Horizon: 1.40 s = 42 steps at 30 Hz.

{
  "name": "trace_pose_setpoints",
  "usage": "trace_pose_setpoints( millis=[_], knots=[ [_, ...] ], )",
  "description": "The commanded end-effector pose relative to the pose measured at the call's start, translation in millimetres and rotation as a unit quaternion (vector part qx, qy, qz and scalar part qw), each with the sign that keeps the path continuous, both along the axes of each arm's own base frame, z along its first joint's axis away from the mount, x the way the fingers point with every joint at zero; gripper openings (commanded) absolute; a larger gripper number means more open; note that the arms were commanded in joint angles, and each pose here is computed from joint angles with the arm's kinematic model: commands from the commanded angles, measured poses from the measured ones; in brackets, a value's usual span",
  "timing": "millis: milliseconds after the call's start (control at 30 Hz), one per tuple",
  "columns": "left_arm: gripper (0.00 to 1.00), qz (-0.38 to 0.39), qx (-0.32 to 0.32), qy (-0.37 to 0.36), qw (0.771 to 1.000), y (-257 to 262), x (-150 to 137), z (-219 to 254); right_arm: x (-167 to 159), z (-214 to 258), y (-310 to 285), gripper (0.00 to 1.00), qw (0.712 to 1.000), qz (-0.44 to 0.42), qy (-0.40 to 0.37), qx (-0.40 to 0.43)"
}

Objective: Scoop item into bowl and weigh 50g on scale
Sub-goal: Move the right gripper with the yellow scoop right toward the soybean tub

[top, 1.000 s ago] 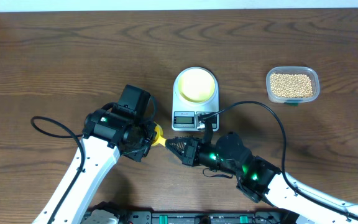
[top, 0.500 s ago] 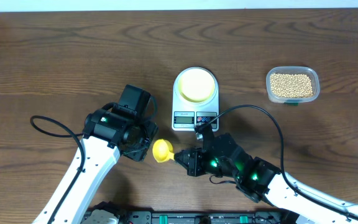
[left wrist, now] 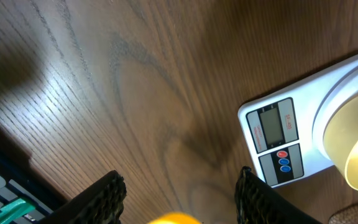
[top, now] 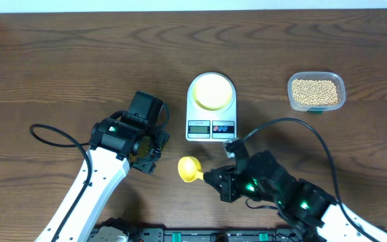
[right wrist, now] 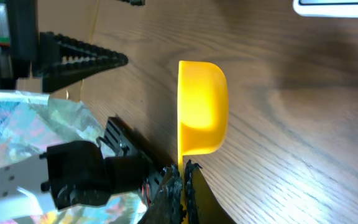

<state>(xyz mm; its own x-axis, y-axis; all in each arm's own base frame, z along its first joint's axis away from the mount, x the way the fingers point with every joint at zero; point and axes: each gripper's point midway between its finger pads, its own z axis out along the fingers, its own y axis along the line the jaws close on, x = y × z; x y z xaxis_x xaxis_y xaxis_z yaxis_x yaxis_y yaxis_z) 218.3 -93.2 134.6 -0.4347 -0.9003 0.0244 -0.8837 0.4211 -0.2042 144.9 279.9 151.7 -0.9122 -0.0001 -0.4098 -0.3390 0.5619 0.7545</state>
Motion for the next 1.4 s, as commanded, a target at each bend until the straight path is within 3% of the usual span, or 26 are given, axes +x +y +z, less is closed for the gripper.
trace_pose_setpoints(
  millis=[0, 300, 500, 733, 1000, 1100, 1367],
  knots=[
    [0.59, -0.003, 0.016, 0.001, 1.0, 5.1, -0.6, -3.5, -0.2, 10.2, -11.9, 0.01, 0.999, -0.005, -0.035, -0.005],
    [0.6, -0.022, 0.028, -0.004, 0.999, 7.7, 0.6, -3.4, -13.2, 33.1, -38.3, 0.01, 0.998, -0.021, -0.058, 0.012],
    [0.6, -0.04, 0.061, -0.022, 0.997, 18.5, 4.9, -0.4, -17.4, 13.0, -67.2, 0.01, 0.996, -0.054, -0.046, -0.044],
    [0.6, -0.061, 0.127, -0.066, 0.988, 42.1, 14.3, 12.3, -2.5, 18.6, -78.1, 0.01, 0.991, -0.099, -0.079, -0.052],
    [0.74, 0.021, 0.226, -0.124, 0.966, 102.7, 26.3, 40.2, 24.0, 28.7, -97.7, 0.01, 0.972, -0.167, -0.14, -0.086],
    [0.75, 0.044, 0.24, -0.137, 0.96, 119.4, 30.8, 47.1, 36.4, 40.7, -108.7, 0.01, 0.96, -0.209, -0.163, -0.093],
    [0.85, 0.149, 0.241, -0.184, 0.941, 163.3, 57.7, 59.2, 71.7, 61.4, -164.9, 0.01, 0.885, -0.361, -0.246, -0.162]
  ],
)
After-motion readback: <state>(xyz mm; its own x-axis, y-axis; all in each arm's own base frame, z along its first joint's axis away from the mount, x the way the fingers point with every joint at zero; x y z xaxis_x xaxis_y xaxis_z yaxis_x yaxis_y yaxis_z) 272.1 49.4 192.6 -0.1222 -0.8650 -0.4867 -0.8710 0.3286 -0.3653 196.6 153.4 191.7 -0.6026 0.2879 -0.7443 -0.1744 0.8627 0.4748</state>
